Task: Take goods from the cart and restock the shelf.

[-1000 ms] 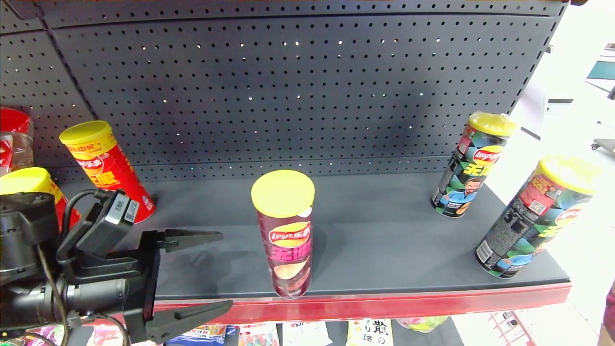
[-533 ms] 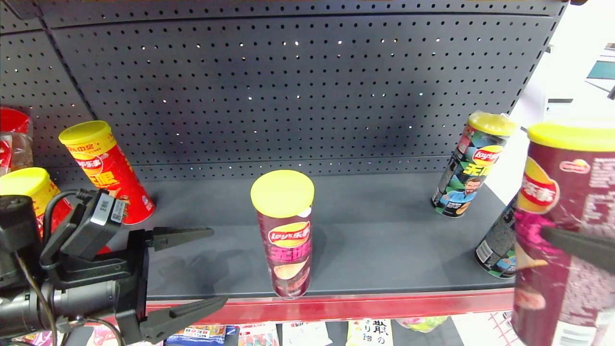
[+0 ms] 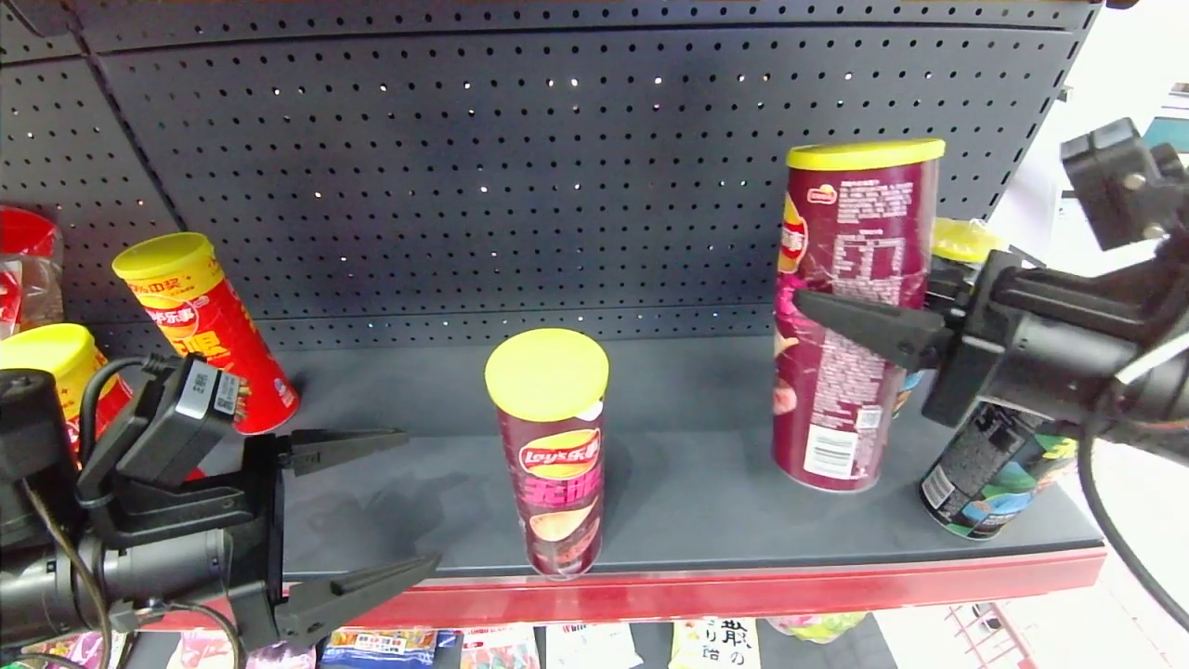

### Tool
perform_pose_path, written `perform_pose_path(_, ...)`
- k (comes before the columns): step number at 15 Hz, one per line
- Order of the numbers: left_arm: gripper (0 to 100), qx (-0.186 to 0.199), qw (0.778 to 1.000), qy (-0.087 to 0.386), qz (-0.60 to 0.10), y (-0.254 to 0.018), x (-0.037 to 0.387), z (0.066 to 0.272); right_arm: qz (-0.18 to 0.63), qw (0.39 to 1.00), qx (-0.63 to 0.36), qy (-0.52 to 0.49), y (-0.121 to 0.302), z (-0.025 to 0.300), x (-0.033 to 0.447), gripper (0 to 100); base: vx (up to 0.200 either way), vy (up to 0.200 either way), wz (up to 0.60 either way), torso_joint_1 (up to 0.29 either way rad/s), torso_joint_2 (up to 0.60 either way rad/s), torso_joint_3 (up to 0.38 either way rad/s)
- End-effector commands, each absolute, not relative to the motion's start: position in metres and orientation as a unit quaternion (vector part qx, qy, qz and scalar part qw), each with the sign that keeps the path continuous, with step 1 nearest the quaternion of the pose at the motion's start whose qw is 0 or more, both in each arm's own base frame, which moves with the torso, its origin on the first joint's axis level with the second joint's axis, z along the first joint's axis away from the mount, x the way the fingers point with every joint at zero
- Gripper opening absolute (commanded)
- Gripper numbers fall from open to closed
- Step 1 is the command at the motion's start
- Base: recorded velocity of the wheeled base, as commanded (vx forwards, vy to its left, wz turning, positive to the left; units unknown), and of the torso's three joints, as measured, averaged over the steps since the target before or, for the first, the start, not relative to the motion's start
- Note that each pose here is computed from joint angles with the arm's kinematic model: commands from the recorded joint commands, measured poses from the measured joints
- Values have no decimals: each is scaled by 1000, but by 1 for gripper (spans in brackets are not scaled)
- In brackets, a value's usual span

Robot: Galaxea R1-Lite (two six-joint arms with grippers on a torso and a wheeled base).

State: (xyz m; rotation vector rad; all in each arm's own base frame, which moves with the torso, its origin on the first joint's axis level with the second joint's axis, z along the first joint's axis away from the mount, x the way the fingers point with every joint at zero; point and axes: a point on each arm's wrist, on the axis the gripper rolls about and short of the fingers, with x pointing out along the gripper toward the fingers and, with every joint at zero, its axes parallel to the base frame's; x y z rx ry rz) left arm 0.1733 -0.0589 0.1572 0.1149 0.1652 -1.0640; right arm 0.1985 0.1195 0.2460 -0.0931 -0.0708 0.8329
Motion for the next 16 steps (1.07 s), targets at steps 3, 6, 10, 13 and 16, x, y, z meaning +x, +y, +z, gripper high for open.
perform_pose_path(3, 100, 54, 863, 75, -496, -59, 176, 161, 378, 924, -36, -50, 173, 219, 266, 0, 0, 0, 0, 0, 0, 0)
perform_pose_path(6, 100, 54, 865, 75, -494, -58, 171, 161, 366, 927, -29, -77, 197, 204, 289, 0, 0, 0, 0, 0, 0, 0)
perform_pose_path(10, 100, 45, 872, 91, -479, -53, 154, 152, 376, 920, -24, -107, 223, 191, 308, 0, 0, 0, 0, 0, 0, 0)
perform_pose_path(13, 100, 32, 879, 98, -465, -51, 146, 151, 382, 917, -21, -116, 235, 178, 316, 0, 0, 0, 0, 0, 0, 0)
perform_pose_path(16, 100, 28, 884, 100, -456, -50, 146, 151, 396, 911, -26, -115, 250, 168, 314, 0, 0, 0, 0, 0, 0, 0)
